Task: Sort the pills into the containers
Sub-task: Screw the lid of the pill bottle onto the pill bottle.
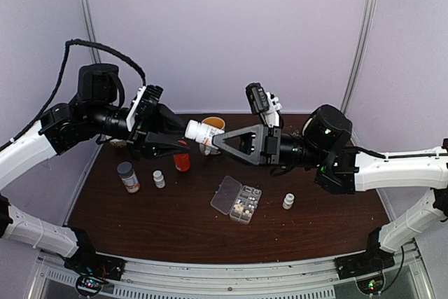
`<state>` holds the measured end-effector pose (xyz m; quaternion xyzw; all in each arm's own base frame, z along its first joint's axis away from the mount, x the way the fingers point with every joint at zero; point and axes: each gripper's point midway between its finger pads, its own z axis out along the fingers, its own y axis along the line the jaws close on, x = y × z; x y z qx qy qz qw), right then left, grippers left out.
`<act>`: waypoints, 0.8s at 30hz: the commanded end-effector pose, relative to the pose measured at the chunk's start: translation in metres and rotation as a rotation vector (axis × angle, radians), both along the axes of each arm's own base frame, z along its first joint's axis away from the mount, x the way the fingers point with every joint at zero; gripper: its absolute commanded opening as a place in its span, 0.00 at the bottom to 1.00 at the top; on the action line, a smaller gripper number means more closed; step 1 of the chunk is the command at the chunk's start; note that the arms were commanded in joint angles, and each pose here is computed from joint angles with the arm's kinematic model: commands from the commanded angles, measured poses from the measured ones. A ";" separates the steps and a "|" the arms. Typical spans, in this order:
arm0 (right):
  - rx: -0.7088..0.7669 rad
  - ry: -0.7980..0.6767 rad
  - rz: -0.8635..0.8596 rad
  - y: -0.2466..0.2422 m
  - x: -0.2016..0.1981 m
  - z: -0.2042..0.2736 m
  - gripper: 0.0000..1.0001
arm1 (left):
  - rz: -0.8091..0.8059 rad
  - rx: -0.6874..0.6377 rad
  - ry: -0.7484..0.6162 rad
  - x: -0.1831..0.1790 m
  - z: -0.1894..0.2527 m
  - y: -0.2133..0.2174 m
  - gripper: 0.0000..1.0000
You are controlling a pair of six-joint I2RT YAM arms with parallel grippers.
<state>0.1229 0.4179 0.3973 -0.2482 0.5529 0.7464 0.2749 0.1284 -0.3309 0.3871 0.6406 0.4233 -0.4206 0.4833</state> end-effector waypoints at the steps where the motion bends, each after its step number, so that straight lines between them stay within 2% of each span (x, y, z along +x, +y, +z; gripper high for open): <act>1: 0.113 -0.006 0.083 -0.011 -0.017 0.035 0.00 | -0.105 0.009 -0.233 -0.011 -0.011 0.003 0.39; 5: 0.101 -0.002 0.074 -0.011 -0.016 0.033 0.00 | -0.074 0.003 -0.299 -0.003 -0.004 0.001 0.42; 10: 0.075 -0.032 -0.011 -0.020 -0.003 0.022 0.00 | -0.006 -0.016 -0.288 0.005 0.008 0.001 0.60; 13: 0.082 -0.065 -0.065 -0.034 0.006 0.017 0.00 | 0.054 -0.035 -0.250 0.008 0.009 0.005 0.69; 15: 0.057 -0.122 -0.109 -0.040 0.009 0.014 0.00 | 0.101 -0.059 -0.197 0.011 0.011 0.008 0.79; 18: -0.014 -0.263 -0.178 -0.043 0.011 0.004 0.00 | 0.181 -0.104 -0.048 0.015 0.022 0.012 0.97; 20: -0.065 -0.365 -0.232 -0.045 0.014 -0.002 0.00 | 0.258 -0.129 0.079 0.023 0.030 0.016 0.97; 24: -0.165 -0.567 -0.349 -0.048 0.023 -0.010 0.00 | 0.475 -0.151 0.432 0.049 0.035 0.027 0.98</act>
